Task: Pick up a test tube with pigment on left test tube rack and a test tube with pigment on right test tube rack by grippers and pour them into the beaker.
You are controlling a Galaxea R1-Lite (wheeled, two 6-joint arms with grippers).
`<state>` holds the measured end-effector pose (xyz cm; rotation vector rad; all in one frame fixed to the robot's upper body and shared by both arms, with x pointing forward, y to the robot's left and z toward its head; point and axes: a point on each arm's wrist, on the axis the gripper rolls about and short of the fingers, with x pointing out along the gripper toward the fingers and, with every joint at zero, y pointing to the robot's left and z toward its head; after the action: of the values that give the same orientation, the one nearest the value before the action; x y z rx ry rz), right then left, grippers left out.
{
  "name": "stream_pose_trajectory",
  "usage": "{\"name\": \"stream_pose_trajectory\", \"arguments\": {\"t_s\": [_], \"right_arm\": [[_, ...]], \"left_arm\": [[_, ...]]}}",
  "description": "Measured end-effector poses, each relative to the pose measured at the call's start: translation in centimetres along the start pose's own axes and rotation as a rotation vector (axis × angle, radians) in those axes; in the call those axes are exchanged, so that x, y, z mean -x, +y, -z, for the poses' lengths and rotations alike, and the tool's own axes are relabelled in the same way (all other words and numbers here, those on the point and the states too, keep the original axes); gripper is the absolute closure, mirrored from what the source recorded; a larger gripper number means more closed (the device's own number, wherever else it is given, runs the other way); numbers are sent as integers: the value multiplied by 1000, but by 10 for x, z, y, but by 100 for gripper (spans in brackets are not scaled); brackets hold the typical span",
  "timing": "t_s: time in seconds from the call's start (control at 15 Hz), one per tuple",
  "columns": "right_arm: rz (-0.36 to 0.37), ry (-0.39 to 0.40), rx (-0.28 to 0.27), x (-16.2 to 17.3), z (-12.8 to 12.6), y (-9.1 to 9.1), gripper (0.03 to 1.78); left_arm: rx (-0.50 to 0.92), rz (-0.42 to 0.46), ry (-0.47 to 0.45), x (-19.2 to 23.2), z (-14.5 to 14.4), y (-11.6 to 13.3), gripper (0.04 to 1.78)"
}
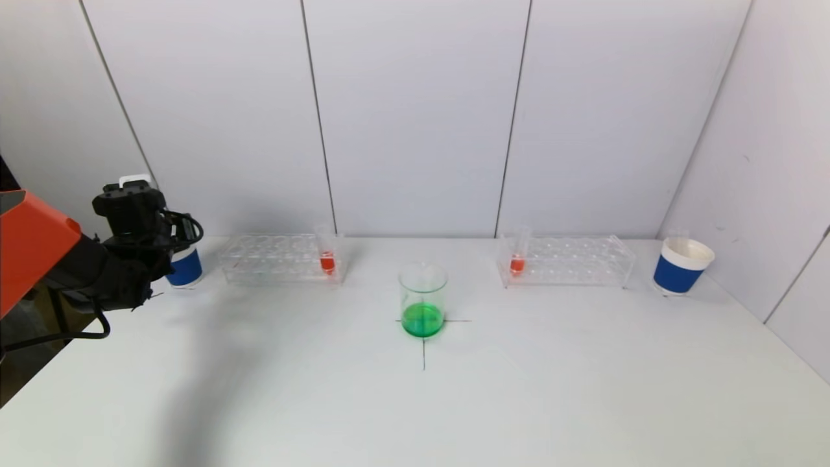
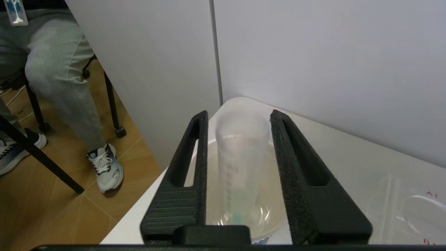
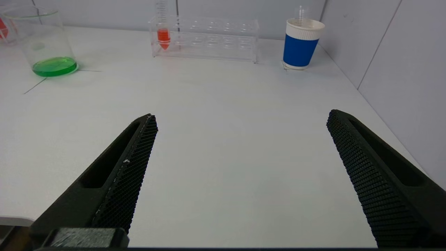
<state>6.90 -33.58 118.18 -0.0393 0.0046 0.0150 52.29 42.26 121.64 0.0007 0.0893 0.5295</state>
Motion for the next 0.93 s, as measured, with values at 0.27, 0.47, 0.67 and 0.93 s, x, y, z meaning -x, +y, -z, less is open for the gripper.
{"name": "stream_pose_trajectory", "arguments": {"t_s": [0.27, 0.47, 0.67, 0.93], "right_arm": [[0, 0, 0, 0, 0, 0, 4], [0, 0, 0, 0, 0, 0, 4], [0, 0, 0, 0, 0, 0, 4], [0, 0, 0, 0, 0, 0, 4]], "left_arm": [[-2, 1, -1, 0, 1, 0, 52], [-4, 3, 4, 0, 3, -1, 17], [-4, 3, 4, 1, 3, -1, 5], [-3, 11, -10, 3, -4, -3, 6]]}}
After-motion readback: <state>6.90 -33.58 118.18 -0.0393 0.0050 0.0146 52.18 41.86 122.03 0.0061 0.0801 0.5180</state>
